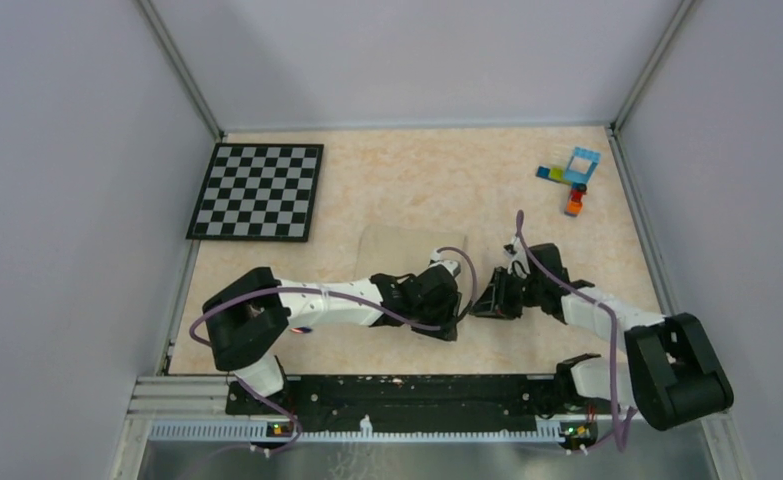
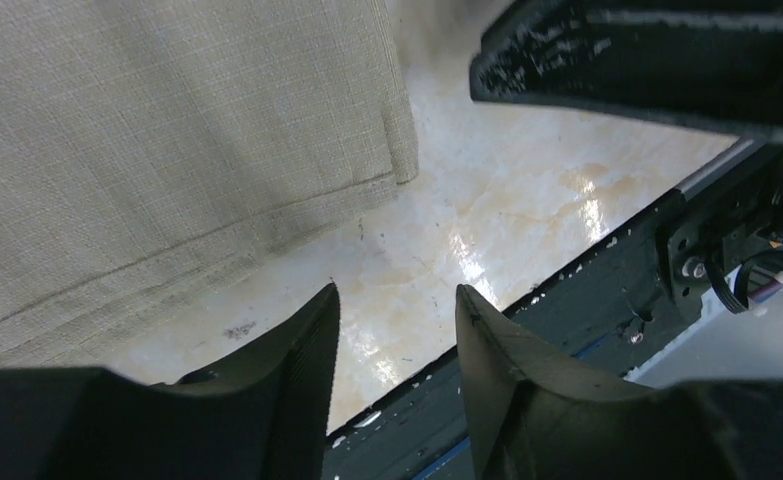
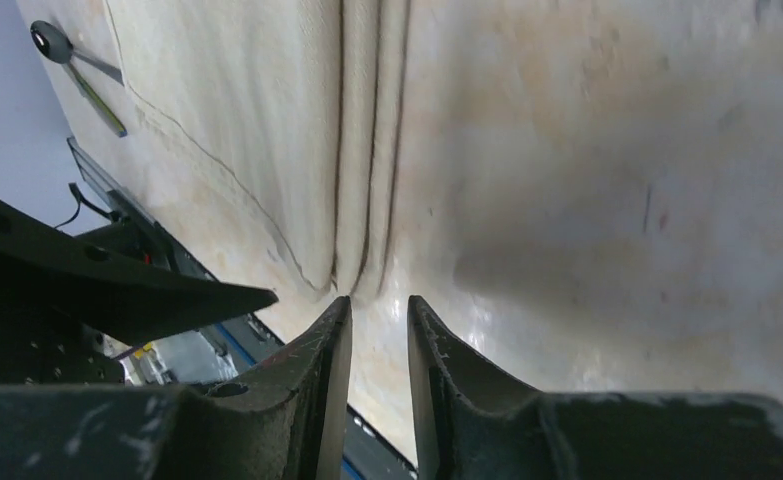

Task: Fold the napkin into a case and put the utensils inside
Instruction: Smooth out the lower triangle-folded napkin at the center of the board.

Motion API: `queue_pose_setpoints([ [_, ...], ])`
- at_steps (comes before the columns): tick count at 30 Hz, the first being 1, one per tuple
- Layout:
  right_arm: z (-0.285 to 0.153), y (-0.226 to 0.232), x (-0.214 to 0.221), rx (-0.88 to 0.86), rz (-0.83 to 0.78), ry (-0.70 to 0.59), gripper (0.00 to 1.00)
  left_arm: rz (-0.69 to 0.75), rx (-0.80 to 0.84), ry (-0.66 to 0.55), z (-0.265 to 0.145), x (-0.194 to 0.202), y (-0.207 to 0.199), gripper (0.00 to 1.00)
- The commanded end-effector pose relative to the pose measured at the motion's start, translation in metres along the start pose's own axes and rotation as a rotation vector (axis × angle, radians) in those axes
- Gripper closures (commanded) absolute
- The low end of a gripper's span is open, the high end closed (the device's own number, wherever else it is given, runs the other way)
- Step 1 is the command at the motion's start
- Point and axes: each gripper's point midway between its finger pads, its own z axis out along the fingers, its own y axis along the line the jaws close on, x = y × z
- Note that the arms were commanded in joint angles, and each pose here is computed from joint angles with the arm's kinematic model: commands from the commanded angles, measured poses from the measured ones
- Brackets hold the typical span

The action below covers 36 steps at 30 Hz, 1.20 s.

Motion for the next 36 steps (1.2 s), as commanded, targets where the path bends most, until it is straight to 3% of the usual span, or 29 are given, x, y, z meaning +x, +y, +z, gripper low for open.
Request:
queue_pose_setpoints([
  [1,-0.012,0.01,0.012,-0.046,-0.011,-0.013,0.73,0.018,-0.037,-0.119,-0.002,-0.025,-0.01,0.5],
  [6,-0.011,0.012,0.023,-0.096,-0.013,0.007,0.71,0.049,-0.104,-0.129,0.004,-0.03,-0.011,0.59],
  [10,-0.007,0.018,0.03,-0.166,0.002,0.038,0.71,0.085,-0.148,-0.135,0.006,-0.041,-0.013,0.58],
  [18,0.003,0.017,0.037,-0.196,-0.001,0.079,0.81,0.108,-0.198,-0.116,0.017,-0.043,-0.008,0.69],
  [32,0.013,0.013,0.035,-0.206,0.024,0.083,0.81,0.128,-0.218,-0.086,0.023,-0.039,-0.004,0.67],
  [36,0.016,0.012,0.034,-0.206,0.025,0.087,0.85,0.131,-0.224,-0.074,0.028,-0.037,-0.002,0.71],
])
